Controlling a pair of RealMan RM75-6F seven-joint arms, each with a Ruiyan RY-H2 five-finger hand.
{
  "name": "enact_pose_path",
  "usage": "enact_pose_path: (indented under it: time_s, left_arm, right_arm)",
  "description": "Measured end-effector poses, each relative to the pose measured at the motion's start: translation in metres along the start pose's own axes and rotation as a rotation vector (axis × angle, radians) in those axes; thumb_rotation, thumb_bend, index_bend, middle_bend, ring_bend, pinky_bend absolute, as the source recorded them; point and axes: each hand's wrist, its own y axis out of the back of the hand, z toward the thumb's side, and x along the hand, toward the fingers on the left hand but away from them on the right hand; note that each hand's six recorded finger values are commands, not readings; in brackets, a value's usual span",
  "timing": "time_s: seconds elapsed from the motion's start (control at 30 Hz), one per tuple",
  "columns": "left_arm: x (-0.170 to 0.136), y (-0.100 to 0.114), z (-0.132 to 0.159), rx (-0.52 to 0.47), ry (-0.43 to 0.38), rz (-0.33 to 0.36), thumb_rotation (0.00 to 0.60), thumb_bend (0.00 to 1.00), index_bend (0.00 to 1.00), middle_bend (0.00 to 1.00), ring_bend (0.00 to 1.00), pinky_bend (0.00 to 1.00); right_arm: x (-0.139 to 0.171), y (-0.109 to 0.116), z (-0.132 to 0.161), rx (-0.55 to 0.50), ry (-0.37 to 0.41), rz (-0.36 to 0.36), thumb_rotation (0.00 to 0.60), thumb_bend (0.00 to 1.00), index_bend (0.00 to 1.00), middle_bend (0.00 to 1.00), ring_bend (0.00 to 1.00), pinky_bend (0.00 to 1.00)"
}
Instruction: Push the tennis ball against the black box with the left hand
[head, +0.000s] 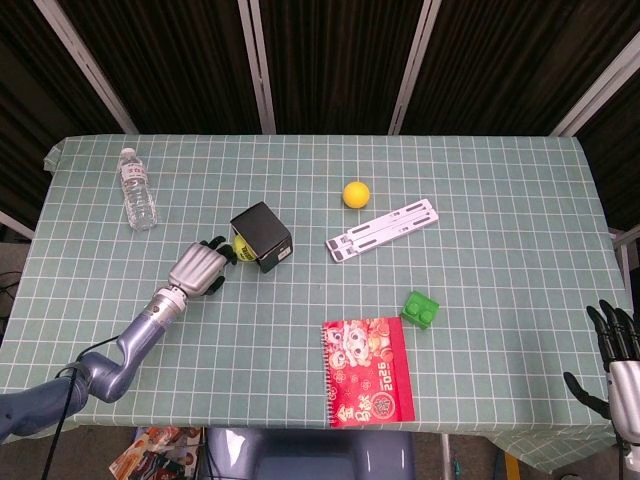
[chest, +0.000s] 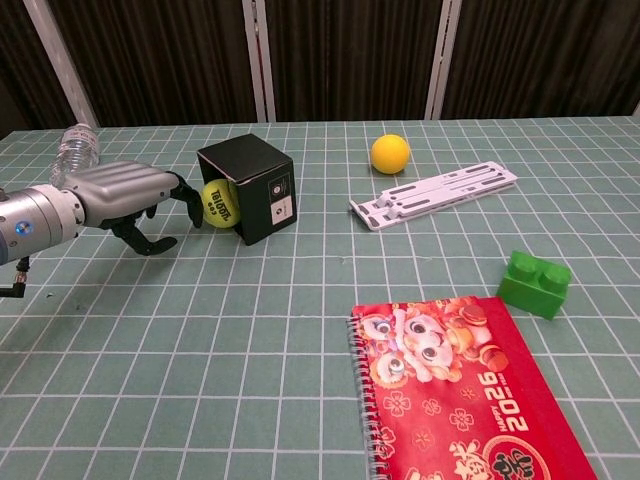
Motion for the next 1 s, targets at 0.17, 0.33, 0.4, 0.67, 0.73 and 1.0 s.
enact_pose_path:
  time_s: [0.17, 0.33, 0.4, 0.67, 0.73, 1.0]
  left_arm:
    - [-0.001, 0.0, -0.002, 0.012, 0.008, 0.001, 0.6, 0.41, 0.33, 0.19, 0.0, 0.29]
    - [-0.001, -0.002, -0.001, 0.021, 0.011, -0.013, 0.588, 0.41, 0.31, 0.16, 0.0, 0.22]
    - [-0.001, -0.004, -0.001, 0.034, 0.015, -0.023, 0.564, 0.41, 0.27, 0.12, 0.0, 0.18]
    - [-0.003, -0.011, 0.006, 0.049, 0.015, -0.045, 0.54, 0.4, 0.21, 0.06, 0.0, 0.18]
    - [-0.004, -0.011, 0.007, 0.049, 0.014, -0.045, 0.539, 0.39, 0.19, 0.04, 0.0, 0.18]
    - [-0.005, -0.013, 0.005, 0.051, 0.032, -0.052, 0.453, 0.26, 0.0, 0.0, 0.0, 0.18]
  right_arm:
    - [0.001, 0.0, 0.0, -0.001, -0.001, 0.003, 0.6, 0.25, 0.0, 0.0, 0.0, 0.0]
    - [0.001, 0.002, 0.0, -0.005, 0.0, 0.0, 0.6, 0.25, 0.0, 0.0, 0.0, 0.0]
    - [0.002, 0.002, 0.0, -0.006, 0.001, -0.001, 0.6, 0.25, 0.0, 0.0, 0.0, 0.0]
    - [0.002, 0.003, 0.0, -0.008, 0.003, 0.0, 0.6, 0.25, 0.0, 0.0, 0.0, 0.0]
    - [0.002, 0.002, 0.0, -0.008, 0.003, 0.001, 0.6, 0.25, 0.0, 0.0, 0.0, 0.0]
    - [0.003, 0.002, 0.0, -0.007, 0.004, 0.0, 0.6, 0.25, 0.0, 0.0, 0.0, 0.0]
